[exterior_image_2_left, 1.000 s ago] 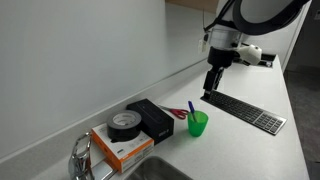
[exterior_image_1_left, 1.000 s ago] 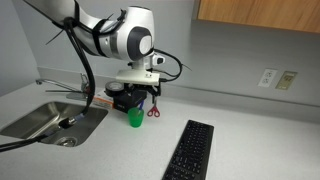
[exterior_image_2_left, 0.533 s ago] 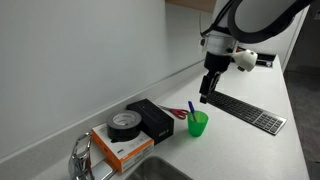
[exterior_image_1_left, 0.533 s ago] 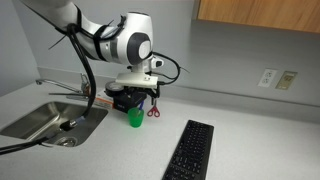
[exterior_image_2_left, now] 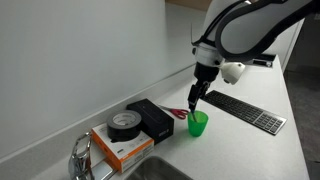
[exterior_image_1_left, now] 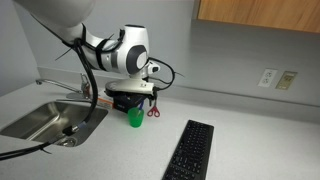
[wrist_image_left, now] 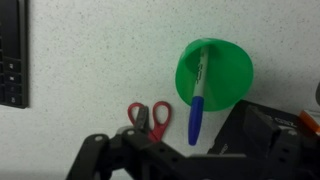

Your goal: Take the pen out of the cup and put it on the counter

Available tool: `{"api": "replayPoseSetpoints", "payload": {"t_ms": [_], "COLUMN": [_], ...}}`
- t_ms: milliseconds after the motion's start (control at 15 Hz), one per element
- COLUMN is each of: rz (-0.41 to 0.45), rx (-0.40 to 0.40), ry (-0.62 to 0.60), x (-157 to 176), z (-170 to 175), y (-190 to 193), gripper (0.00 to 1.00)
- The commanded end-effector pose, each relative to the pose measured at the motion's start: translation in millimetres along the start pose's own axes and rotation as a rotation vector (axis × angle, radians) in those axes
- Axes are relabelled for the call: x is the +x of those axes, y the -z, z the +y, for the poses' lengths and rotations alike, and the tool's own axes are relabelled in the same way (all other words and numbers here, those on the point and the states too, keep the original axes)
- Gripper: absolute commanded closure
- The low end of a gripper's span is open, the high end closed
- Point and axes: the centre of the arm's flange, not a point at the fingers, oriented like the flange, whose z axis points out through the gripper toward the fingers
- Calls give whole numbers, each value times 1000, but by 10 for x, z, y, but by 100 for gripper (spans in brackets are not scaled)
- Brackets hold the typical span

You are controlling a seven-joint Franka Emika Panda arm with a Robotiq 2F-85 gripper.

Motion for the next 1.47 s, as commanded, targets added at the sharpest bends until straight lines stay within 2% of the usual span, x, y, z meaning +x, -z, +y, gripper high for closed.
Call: {"api": "replayPoseSetpoints", "payload": {"t_ms": [0, 67, 200, 800, 933, 1000, 1133, 1400], "rz": [29, 30, 27, 40, 39, 27, 22, 85], "rx": [-4, -3, -2, -5, -6, -1, 14, 35], "ry": [-26, -29, -32, -36, -37, -32, -22, 6], "x": [151, 160, 170, 212, 188, 158, 83, -135], "z": [-49, -52, -56, -22, -21, -22, -27, -21], "y": [-72, -90, -116, -56, 10, 55, 202, 657], "gripper": [1, 23, 27, 97, 100, 97, 97, 97]}}
